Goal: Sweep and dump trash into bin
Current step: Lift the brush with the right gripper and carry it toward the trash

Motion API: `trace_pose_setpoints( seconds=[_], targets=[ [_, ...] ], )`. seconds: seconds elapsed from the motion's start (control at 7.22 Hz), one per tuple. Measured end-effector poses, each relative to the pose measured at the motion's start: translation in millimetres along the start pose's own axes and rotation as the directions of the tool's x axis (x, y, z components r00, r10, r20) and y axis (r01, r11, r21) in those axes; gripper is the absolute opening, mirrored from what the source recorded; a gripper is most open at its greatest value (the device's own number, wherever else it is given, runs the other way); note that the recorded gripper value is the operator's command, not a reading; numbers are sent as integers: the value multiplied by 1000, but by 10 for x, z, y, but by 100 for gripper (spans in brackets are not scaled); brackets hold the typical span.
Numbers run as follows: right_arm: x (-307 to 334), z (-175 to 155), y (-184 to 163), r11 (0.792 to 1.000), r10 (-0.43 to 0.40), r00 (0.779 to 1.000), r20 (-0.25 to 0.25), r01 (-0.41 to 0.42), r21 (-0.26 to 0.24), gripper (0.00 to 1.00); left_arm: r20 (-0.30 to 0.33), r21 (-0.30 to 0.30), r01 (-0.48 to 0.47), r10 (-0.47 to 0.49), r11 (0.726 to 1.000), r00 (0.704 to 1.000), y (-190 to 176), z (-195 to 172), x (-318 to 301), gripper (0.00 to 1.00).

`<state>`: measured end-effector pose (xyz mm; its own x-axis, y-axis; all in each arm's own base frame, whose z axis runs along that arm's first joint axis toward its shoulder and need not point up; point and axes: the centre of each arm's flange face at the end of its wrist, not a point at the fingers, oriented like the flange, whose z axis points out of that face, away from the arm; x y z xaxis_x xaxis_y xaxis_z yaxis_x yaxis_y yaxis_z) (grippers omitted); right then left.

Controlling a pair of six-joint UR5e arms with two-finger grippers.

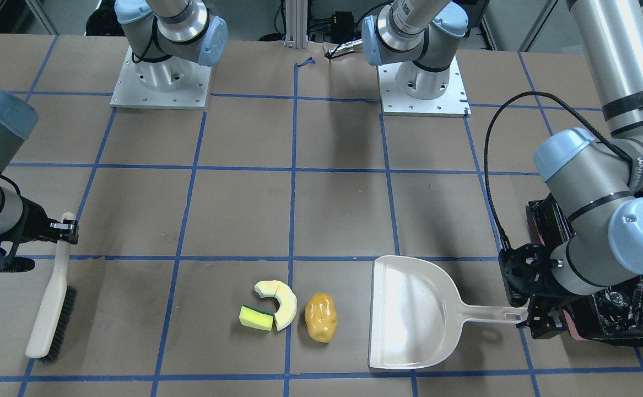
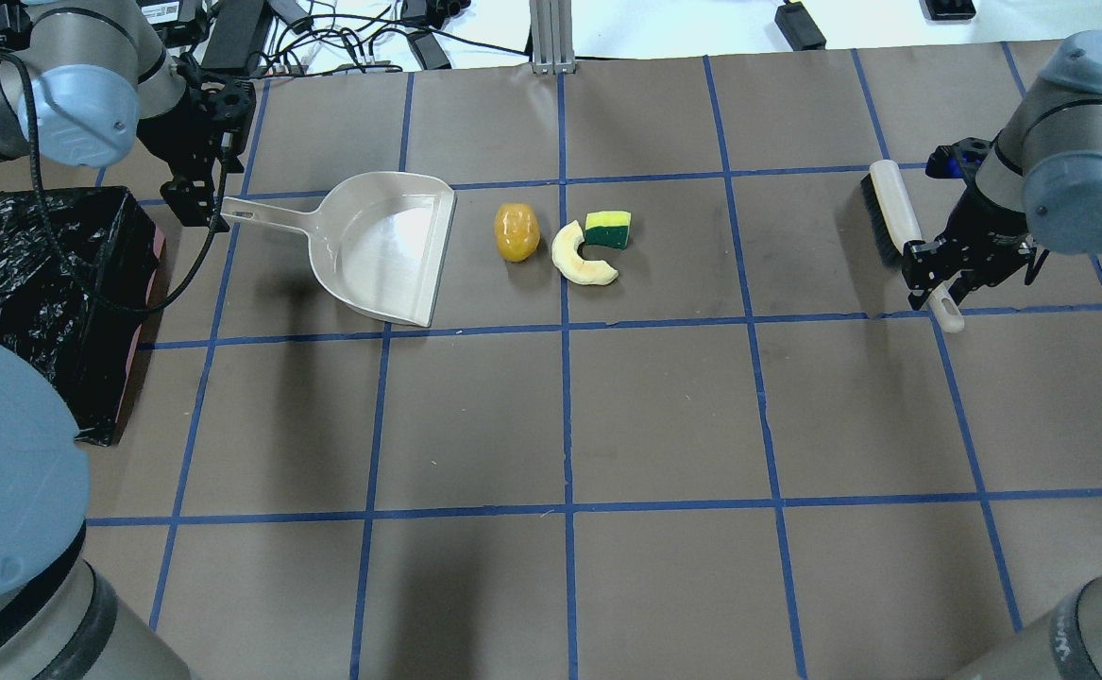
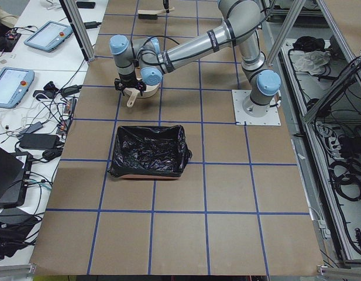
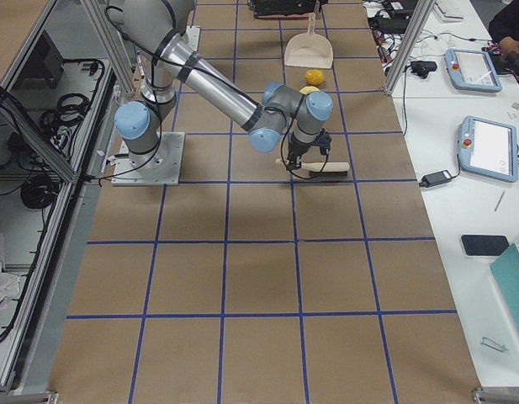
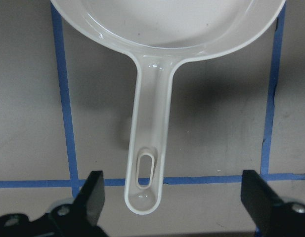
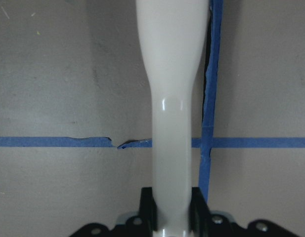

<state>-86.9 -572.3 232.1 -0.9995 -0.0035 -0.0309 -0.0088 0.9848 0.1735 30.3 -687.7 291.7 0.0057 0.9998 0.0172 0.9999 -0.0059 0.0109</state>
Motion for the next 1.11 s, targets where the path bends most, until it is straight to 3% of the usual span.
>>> trace_pose_setpoints(
  seconds=[0.69, 1.11],
  targets=[
    [-91, -224, -62, 999, 7, 1000, 1, -7, 37, 0, -2, 4, 0, 0, 1000, 1000, 1, 46, -17, 92],
    [-782, -314, -172, 998, 29, 999, 13, -30, 63, 0, -7, 2, 0, 0, 1000, 1000, -1, 139, -47, 92]
  ],
)
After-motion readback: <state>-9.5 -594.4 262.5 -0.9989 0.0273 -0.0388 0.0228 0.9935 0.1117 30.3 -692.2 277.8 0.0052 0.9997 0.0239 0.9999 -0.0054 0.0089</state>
